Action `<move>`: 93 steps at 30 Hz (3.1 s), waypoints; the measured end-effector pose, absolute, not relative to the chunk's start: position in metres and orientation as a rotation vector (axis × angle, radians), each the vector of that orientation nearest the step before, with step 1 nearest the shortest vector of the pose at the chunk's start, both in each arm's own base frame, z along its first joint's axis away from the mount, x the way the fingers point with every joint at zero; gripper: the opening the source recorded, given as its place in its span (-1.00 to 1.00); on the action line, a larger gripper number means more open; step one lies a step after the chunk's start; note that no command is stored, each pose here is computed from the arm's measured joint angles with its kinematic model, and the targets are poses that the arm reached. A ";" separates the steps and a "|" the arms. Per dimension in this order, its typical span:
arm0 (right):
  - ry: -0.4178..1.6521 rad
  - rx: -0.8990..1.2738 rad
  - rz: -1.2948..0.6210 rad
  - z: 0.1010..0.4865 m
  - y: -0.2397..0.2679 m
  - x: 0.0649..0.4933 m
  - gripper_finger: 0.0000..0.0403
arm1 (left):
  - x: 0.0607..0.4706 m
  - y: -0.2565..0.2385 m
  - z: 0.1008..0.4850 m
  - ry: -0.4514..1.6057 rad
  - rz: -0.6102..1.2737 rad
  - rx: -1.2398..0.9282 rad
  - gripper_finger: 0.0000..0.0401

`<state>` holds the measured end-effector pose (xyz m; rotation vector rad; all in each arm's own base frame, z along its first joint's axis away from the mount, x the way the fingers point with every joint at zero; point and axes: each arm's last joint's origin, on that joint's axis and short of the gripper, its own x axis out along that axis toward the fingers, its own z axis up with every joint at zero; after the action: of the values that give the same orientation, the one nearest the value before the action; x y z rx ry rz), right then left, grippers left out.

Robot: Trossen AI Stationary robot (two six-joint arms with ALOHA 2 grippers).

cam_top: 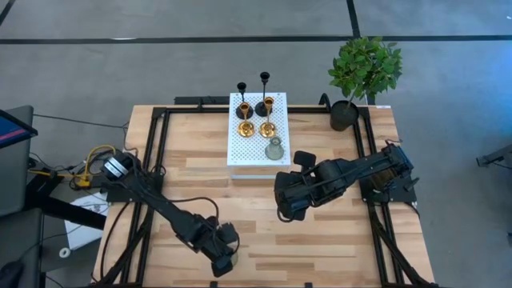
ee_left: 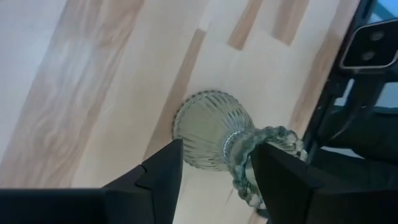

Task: Pick & Place candle stick holders
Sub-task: Put the green glass candle holder aligned with the other green glass candle holder on the shelf

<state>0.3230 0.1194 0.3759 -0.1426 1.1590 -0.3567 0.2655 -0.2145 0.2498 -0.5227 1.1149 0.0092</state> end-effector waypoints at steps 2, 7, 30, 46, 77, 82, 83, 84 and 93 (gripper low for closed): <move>1.159 -0.142 -0.356 0.376 0.119 0.323 -1.00 | 0.269 -0.217 0.247 1.113 0.006 -0.527 -0.07; 1.159 -0.142 -0.357 0.376 0.119 0.323 -1.00 | 0.271 -0.219 0.246 1.096 -0.008 -0.539 -0.15; 1.131 -0.166 -0.390 0.377 0.121 0.322 -1.00 | 0.244 -0.181 0.286 1.076 0.072 -0.521 -0.85; 1.069 -0.185 -0.458 0.378 0.127 0.320 -1.00 | 0.215 -0.112 0.364 1.006 0.149 -0.581 -0.85; 0.727 -0.166 -0.211 0.458 0.076 0.259 -1.00 | 0.223 0.000 0.416 0.888 0.318 -0.376 -0.85; 0.632 -0.112 -0.083 0.432 0.063 0.238 -1.00 | 0.226 0.014 0.419 0.864 0.369 -0.405 -0.85; 0.603 -0.087 -0.040 0.426 0.059 0.234 -1.00 | 0.230 0.016 0.421 0.848 0.372 -0.412 -0.85; 0.574 -0.059 -0.003 0.420 0.056 0.228 -1.00 | 0.234 0.018 0.423 0.836 0.376 -0.416 -0.85; 0.530 0.022 -0.033 0.375 0.026 0.170 -1.00 | 0.286 0.042 0.428 0.873 0.403 -0.459 -0.85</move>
<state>0.1703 0.0257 0.3745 0.0218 0.5298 -0.0326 0.2859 0.0422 0.4283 -0.4592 0.8734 0.4033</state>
